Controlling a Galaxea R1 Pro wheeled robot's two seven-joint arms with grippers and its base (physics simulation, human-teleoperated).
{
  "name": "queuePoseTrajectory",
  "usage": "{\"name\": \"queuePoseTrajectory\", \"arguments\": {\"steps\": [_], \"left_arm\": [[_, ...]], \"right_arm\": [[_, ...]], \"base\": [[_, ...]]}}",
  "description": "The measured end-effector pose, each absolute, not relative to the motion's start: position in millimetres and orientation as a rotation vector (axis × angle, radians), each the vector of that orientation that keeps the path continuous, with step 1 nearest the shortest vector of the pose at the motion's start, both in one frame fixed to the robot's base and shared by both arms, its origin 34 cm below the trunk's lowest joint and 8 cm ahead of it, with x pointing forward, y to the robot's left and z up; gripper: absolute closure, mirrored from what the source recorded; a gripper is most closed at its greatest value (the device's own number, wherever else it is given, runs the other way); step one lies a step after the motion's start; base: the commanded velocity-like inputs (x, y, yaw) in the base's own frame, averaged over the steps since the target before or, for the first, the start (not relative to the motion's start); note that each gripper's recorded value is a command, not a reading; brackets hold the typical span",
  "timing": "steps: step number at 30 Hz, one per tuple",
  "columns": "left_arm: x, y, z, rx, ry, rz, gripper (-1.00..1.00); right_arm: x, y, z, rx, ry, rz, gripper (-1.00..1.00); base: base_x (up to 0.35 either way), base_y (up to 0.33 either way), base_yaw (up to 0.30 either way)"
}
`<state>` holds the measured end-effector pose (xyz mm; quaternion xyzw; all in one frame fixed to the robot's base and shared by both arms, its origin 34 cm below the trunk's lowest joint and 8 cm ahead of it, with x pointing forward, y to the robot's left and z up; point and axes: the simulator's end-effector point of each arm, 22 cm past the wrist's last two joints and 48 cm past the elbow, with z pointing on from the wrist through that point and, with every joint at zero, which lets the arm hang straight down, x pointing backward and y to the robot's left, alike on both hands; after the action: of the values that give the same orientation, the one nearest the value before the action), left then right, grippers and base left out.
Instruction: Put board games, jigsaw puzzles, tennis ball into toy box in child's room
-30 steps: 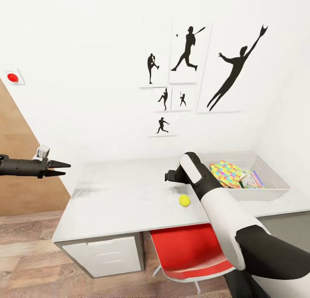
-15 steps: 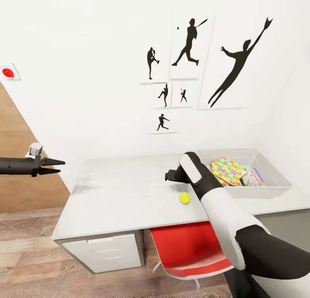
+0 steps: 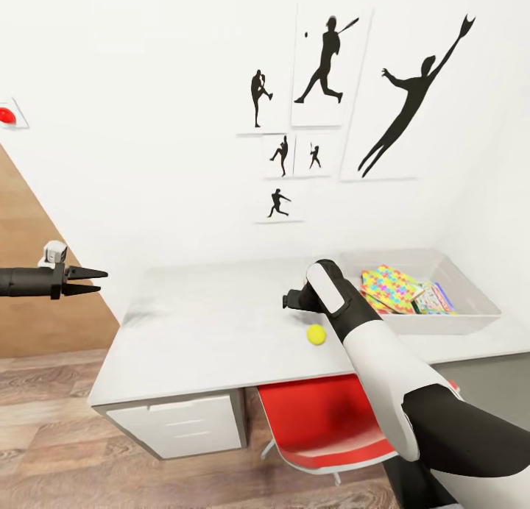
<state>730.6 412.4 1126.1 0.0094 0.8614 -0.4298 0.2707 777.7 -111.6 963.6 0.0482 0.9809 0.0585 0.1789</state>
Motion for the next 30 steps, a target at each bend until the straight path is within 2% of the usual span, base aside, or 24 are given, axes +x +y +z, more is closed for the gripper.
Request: {"name": "queuePoseTrajectory", "arguments": {"steps": [8,17,30], "left_arm": [[732,412,1118,0.020,2.331,-1.161,-1.00],[734,412,1109,0.012,2.344,-1.166,-1.00],[736,412,1095,-0.001,2.363,-1.171,-1.00]], "right_arm": [[776,-117,953,0.145,2.792,0.133,-1.00],[775,-119,943,0.146,2.807,0.118,-1.00],[774,-120,929,0.151,2.826,0.113,-1.00]], "base": [[0.000,-0.016,0.000],[0.000,-0.175,0.000],[0.000,-0.016,0.000]]}}
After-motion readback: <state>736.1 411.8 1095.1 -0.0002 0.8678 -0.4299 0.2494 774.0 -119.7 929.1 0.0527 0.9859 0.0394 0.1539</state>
